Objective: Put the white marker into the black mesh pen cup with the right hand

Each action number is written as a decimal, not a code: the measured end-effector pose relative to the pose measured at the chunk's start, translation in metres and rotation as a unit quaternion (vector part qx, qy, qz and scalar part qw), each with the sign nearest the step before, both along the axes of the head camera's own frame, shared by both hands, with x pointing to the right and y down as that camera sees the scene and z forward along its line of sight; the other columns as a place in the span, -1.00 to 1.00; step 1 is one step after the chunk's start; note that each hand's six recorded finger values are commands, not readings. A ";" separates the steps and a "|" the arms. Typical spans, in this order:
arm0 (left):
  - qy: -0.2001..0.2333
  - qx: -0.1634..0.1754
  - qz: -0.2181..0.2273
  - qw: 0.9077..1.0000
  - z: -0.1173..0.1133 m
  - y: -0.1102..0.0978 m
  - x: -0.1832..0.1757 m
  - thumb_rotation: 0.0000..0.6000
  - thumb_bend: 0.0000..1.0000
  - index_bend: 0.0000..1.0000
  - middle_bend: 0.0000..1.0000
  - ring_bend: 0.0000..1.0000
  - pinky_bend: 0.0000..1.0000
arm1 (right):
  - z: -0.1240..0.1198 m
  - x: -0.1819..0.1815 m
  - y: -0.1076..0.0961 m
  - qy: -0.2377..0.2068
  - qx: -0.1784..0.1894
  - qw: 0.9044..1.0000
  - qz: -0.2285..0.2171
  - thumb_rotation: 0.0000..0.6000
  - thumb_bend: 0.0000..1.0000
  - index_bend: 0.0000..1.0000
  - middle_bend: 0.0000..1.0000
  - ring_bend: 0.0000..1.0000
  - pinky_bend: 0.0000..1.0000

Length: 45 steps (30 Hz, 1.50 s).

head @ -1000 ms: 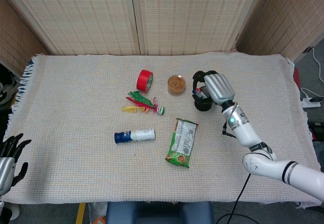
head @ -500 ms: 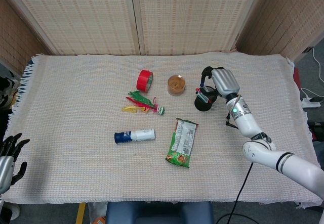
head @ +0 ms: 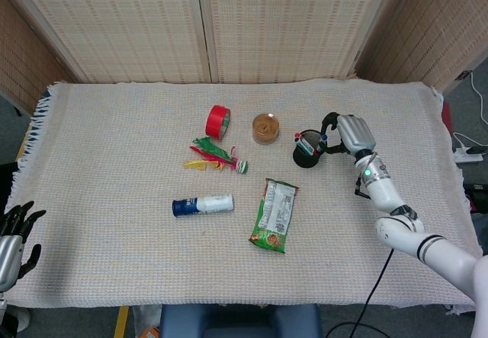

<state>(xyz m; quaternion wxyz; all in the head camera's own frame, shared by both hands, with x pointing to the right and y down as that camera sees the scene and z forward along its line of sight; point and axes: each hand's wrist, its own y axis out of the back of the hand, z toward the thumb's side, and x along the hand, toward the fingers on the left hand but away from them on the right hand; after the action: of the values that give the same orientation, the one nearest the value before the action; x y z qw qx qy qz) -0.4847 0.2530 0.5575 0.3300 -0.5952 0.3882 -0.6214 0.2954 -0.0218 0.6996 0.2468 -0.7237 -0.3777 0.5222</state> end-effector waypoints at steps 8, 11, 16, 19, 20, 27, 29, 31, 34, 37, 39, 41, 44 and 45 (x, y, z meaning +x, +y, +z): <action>-0.002 -0.001 0.001 1.000 0.001 0.000 0.000 1.00 -0.16 -0.61 -0.94 -1.00 -0.79 | 0.018 0.004 0.008 0.005 -0.015 1.000 -0.003 1.00 -0.20 0.17 -0.39 -0.25 -0.45; -0.003 -0.002 0.000 1.000 0.002 0.000 0.000 1.00 -0.16 -0.61 -0.94 -1.00 -0.79 | 0.021 0.000 0.008 0.003 -0.016 1.000 -0.008 1.00 -0.20 0.05 -0.39 -0.27 -0.47; -0.002 -0.003 -0.001 1.000 0.002 0.000 0.000 1.00 -0.17 -0.61 -0.94 -1.00 -0.79 | 0.018 -0.005 0.007 -0.003 -0.007 1.000 -0.014 1.00 -0.22 -0.19 -0.39 -0.35 -0.54; -0.001 -0.003 -0.001 1.000 0.002 0.000 0.000 1.00 -0.17 -0.61 -0.94 -1.00 -0.79 | 0.014 -0.008 0.006 -0.012 0.002 1.000 -0.016 1.00 -0.34 -0.19 -0.39 -0.35 -0.54; -0.001 -0.002 -0.001 1.000 0.001 0.000 0.000 1.00 -0.17 -0.61 -0.94 -1.00 -0.79 | 0.012 -0.008 0.005 -0.014 0.007 1.000 -0.015 1.00 -0.35 -0.19 -0.39 -0.36 -0.54; -0.001 -0.004 0.001 1.000 0.003 0.000 0.001 1.00 -0.17 -0.61 -0.94 -1.00 -0.79 | 0.001 -0.012 0.005 -0.024 0.029 0.999 -0.023 1.00 -0.35 -0.29 -0.40 -0.43 -0.62; -0.001 -0.004 0.002 1.000 0.003 0.000 0.001 1.00 -0.16 -0.61 -0.94 -1.00 -0.79 | -0.007 -0.018 0.006 -0.032 0.042 0.998 -0.034 1.00 -0.35 -0.33 -0.42 -0.46 -0.65; -0.001 -0.004 0.003 1.000 0.003 0.000 0.001 1.00 -0.17 -0.61 -0.94 -1.00 -0.79 | -0.017 -0.024 0.010 -0.039 0.059 0.996 -0.049 1.00 -0.35 -0.34 -0.42 -0.47 -0.67; 0.002 -0.004 0.007 1.000 0.003 0.000 0.003 1.00 -0.17 -0.61 -0.94 -1.00 -0.79 | -0.041 -0.033 0.023 -0.046 0.099 0.990 -0.084 1.00 -0.35 -0.33 -0.42 -0.50 -0.70; 0.004 -0.008 0.008 1.000 0.005 0.001 0.004 1.00 -0.17 -0.61 -0.94 -1.00 -0.79 | -0.072 -0.034 0.049 -0.035 0.149 0.981 -0.118 1.00 -0.35 -0.32 -0.42 -0.50 -0.71; 0.006 -0.010 0.009 1.000 0.006 0.001 0.004 1.00 -0.17 -0.61 -0.94 -1.00 -0.79 | -0.096 -0.025 0.073 -0.017 0.182 0.975 -0.129 1.00 -0.35 -0.31 -0.42 -0.50 -0.71; 0.008 -0.010 0.011 1.000 0.007 0.001 0.005 1.00 -0.17 -0.61 -0.94 -1.00 -0.79 | -0.115 -0.006 0.103 0.007 0.203 0.972 -0.121 1.00 -0.35 -0.29 -0.42 -0.50 -0.71; 0.010 -0.008 0.015 1.000 0.007 0.001 0.008 1.00 -0.17 -0.61 -0.94 -1.00 -0.79 | -0.132 0.033 0.145 0.042 0.210 0.973 -0.086 1.00 -0.35 -0.28 -0.42 -0.50 -0.71; 0.010 -0.007 0.016 1.000 0.007 0.001 0.008 1.00 -0.17 -0.61 -0.94 -1.00 -0.79 | -0.134 0.046 0.158 0.052 0.206 0.974 -0.074 1.00 -0.35 -0.28 -0.42 -0.50 -0.71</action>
<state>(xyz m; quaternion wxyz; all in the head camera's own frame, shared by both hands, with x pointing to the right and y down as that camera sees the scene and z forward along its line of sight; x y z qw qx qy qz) -0.4767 0.2539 0.5643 0.3316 -0.6103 0.3774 -0.6125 0.3410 0.1365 0.5660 0.4477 -0.6555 -0.4090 0.4502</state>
